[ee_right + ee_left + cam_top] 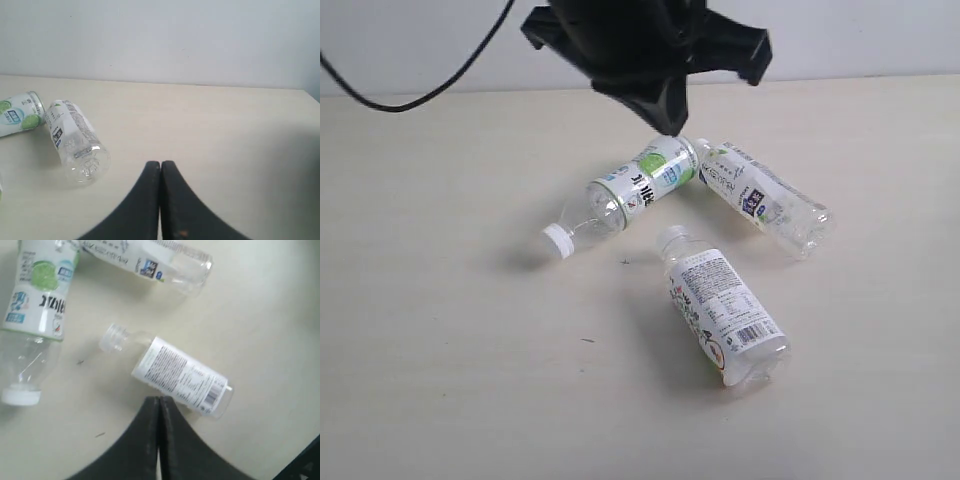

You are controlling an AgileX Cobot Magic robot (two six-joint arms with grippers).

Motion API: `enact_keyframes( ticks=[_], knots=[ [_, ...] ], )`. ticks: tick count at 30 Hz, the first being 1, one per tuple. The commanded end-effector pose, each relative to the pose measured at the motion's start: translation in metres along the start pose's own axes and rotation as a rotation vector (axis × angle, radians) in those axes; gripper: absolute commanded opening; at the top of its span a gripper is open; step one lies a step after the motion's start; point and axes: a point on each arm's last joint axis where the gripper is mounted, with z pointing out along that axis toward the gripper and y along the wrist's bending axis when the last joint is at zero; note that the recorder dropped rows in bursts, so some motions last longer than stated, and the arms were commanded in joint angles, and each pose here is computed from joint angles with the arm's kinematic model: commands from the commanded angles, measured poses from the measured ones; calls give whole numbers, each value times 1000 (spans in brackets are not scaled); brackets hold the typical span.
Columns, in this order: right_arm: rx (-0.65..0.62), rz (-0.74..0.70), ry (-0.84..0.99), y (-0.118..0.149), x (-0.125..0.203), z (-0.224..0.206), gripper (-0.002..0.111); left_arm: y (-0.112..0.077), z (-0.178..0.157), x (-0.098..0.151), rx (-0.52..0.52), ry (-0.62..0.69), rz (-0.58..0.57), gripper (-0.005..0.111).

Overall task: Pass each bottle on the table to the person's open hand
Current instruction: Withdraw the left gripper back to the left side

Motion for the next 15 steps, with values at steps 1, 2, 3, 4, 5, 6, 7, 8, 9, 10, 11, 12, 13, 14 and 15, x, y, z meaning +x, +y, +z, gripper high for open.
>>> enact_keyframes(
  ticks=[1,2,3,4,5,6,7,8,9,10,11,12,13,14,15],
  knots=[
    [-1,-3,-8,0,1,0,0,9,-27,26,-36,-54,18,0],
    [-1,-3,-8,0,1,0,0,10,-34,32,-34,-77,25,0],
    [-1,-3,-8,0,1,0,0,11,-43,37,-33,-105,29,0],
    [-1,-3,-8,0,1,0,0,12,-50,43,-34,-131,32,0],
    [-1,-3,-8,0,1,0,0,13,-56,49,-35,-155,36,0],
    [-1,-3,-8,0,1,0,0,15,-58,56,-35,-164,37,0],
    [-1,-3,-8,0,1,0,0,16,-62,63,-34,-179,39,0],
    [-1,-3,-8,0,1,0,0,18,-63,71,-31,-192,31,0],
    [-1,-3,-8,0,1,0,0,19,-64,77,-25,-206,25,0],
    [-1,-3,-8,0,1,0,0,21,-63,85,-24,-212,25,0],
    [-1,-3,-8,0,1,0,0,23,-62,93,-24,-213,24,0],
    [-1,-3,-8,0,1,0,0,24,-62,99,-25,-216,25,0],
    [-1,-3,-8,0,1,0,0,27,-60,107,-34,-212,30,0],
    [-1,-3,-8,0,1,0,0,29,-59,114,-42,-208,35,0],
    [-1,-3,-8,0,1,0,0,31,-56,121,-49,-200,40,0]
  ],
)
